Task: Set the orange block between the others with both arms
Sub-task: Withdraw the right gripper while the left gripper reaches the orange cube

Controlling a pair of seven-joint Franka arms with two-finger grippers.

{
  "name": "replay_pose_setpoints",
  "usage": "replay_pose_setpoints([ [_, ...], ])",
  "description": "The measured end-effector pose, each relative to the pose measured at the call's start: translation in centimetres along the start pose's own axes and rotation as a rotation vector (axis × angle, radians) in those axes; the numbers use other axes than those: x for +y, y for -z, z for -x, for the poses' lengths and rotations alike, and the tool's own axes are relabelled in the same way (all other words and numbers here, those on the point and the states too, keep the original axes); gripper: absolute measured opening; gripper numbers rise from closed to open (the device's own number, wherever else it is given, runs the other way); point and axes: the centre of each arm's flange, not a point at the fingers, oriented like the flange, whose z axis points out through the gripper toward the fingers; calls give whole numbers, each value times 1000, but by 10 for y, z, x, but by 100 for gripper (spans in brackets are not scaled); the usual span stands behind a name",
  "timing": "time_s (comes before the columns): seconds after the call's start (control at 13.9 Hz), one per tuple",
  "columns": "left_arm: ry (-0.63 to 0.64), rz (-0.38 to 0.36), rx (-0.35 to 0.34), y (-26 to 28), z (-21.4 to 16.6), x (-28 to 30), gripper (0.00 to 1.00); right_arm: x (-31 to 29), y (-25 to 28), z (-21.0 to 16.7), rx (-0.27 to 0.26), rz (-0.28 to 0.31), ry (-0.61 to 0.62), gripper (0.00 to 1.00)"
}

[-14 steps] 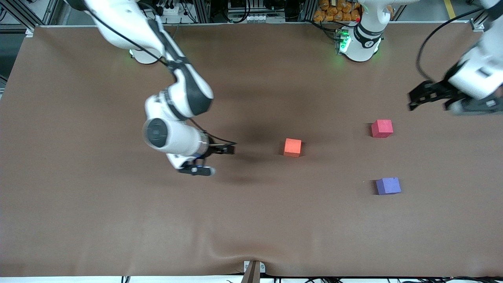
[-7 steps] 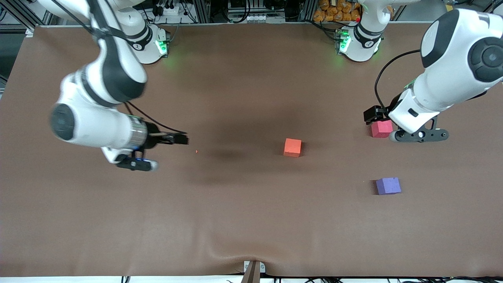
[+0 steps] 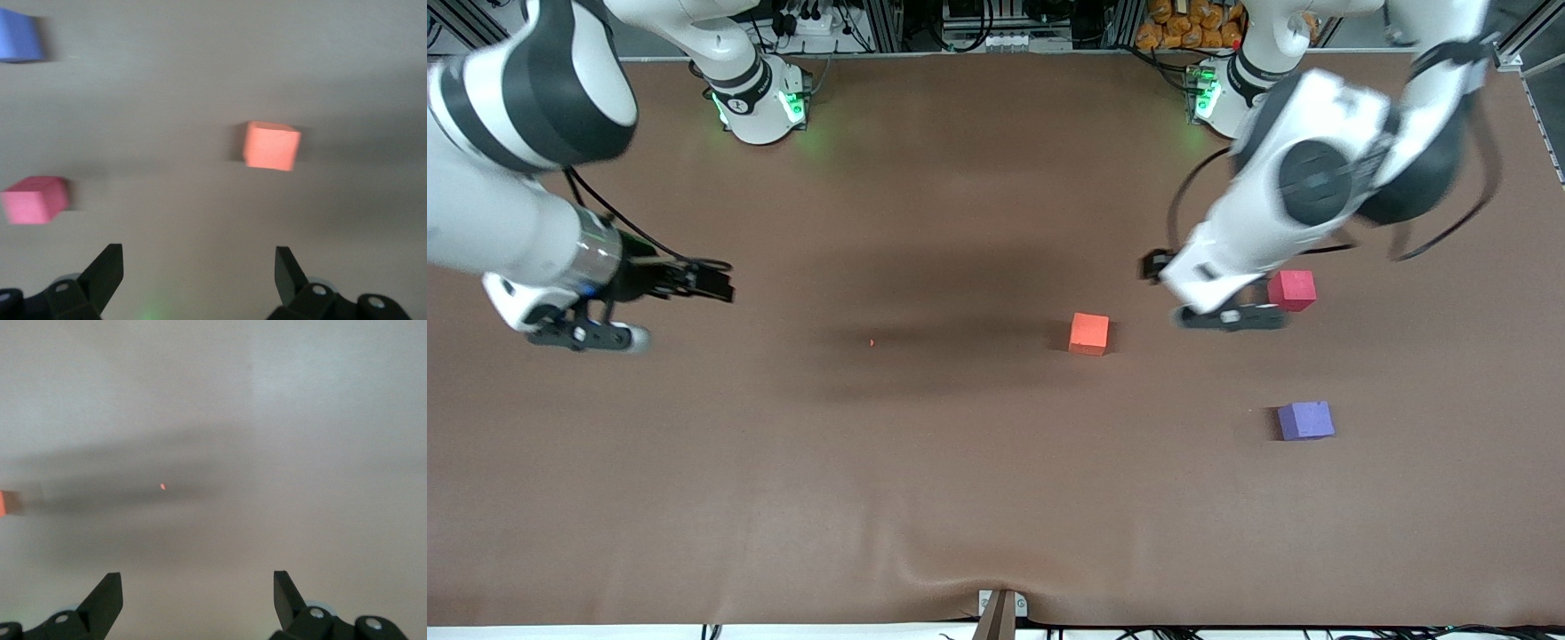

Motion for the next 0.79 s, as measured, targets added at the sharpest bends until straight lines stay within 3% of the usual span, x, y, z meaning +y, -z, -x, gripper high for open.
replay_pose_setpoints([
  [0.29, -48, -22, 13, -82, -22, 61, 100, 27, 40, 22, 8, 8, 42, 100],
  [0.58, -84, -30, 26, -138, -37, 80, 100, 38, 74, 34, 40, 3, 39, 100],
  [0.79, -103, -41, 4, -168, -36, 90, 100, 46, 90, 47, 50, 31, 69, 100],
])
